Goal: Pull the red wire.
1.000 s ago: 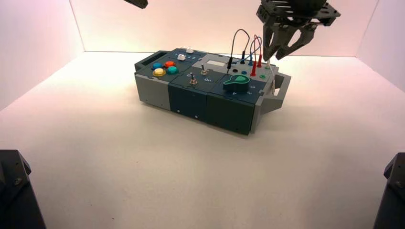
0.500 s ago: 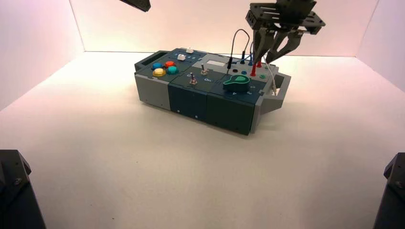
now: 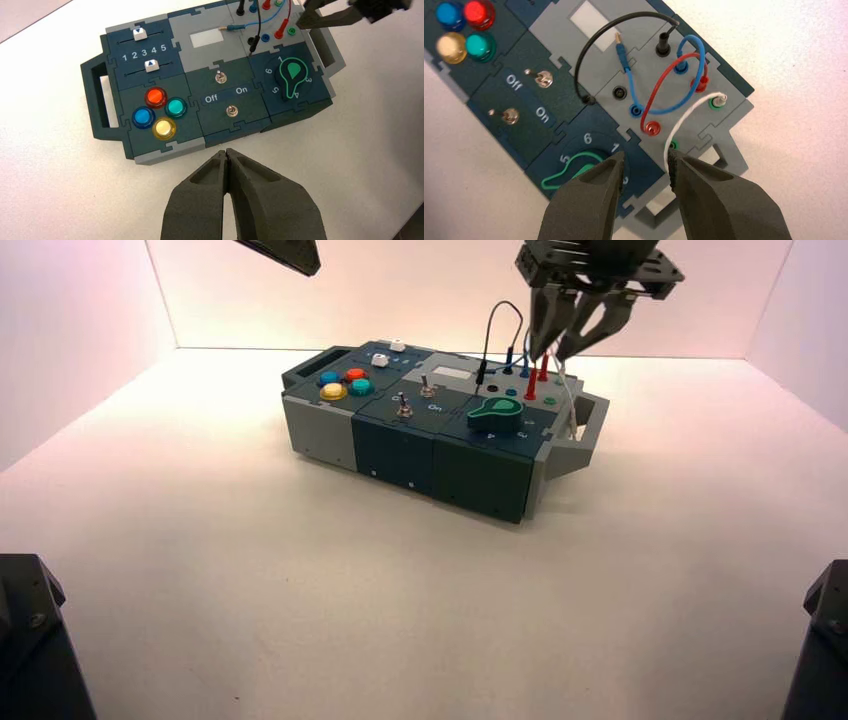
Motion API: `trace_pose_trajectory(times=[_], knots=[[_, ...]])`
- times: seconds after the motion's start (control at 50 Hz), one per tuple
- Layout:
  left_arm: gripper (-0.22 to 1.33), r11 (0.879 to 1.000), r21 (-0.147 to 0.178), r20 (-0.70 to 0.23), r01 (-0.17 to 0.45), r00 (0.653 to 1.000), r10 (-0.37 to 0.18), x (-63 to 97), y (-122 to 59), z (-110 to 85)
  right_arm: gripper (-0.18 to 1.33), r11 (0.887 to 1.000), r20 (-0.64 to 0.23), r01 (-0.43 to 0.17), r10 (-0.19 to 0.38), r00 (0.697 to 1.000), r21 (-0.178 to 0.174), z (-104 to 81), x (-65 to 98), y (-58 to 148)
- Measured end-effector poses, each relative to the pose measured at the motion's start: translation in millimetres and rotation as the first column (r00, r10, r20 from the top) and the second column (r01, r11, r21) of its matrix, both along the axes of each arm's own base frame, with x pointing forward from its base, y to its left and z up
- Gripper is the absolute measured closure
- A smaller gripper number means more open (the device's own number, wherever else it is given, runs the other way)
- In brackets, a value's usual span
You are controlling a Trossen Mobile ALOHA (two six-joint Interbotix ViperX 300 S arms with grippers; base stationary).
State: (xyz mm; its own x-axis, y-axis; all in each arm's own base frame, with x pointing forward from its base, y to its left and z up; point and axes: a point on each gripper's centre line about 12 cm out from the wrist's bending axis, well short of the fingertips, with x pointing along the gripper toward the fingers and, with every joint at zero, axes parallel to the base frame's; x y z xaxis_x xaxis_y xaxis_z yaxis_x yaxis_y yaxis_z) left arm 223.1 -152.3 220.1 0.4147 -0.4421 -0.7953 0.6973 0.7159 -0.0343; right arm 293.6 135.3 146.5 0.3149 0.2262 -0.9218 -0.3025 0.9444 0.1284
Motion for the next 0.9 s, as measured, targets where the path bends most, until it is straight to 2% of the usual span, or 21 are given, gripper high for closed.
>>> trace_pose_trajectory(times=[0.22, 0.46, 0.6, 0.84, 0.9], knots=[[1.28, 1.000, 0.001, 0.001, 0.003, 1.000, -0.003, -0.2, -0.3, 0.0, 0.21, 1.000, -0.052, -0.021, 0.020, 0.998, -0.013, 1.9, -11.3, 1], [1.28, 1.000, 0.001, -0.001, 0.001, 1.000, -0.001, 0.1, -0.1, -0.4, 0.21, 0.997, -0.079, -0.071, 0.069, 0.994, -0.015, 1.9, -22.1, 14], [1.28, 1.000, 0.001, -0.001, 0.003, 1.000, -0.003, -0.1, -0.4, -0.4, 0.21, 0.997, -0.076, -0.072, 0.070, 0.995, -0.019, -2.3, -20.2, 15], [1.28, 1.000, 0.001, -0.001, 0.003, 1.000, -0.003, -0.1, -0.4, -0.4, 0.21, 0.990, -0.056, -0.112, 0.107, 0.993, -0.082, -23.8, -6.3, 16], [1.28, 1.000, 0.001, -0.001, 0.001, 1.000, -0.001, 0.5, -0.3, -0.3, 0.21, 0.990, -0.052, -0.114, 0.109, 0.993, -0.085, -24.6, -3.6, 17]])
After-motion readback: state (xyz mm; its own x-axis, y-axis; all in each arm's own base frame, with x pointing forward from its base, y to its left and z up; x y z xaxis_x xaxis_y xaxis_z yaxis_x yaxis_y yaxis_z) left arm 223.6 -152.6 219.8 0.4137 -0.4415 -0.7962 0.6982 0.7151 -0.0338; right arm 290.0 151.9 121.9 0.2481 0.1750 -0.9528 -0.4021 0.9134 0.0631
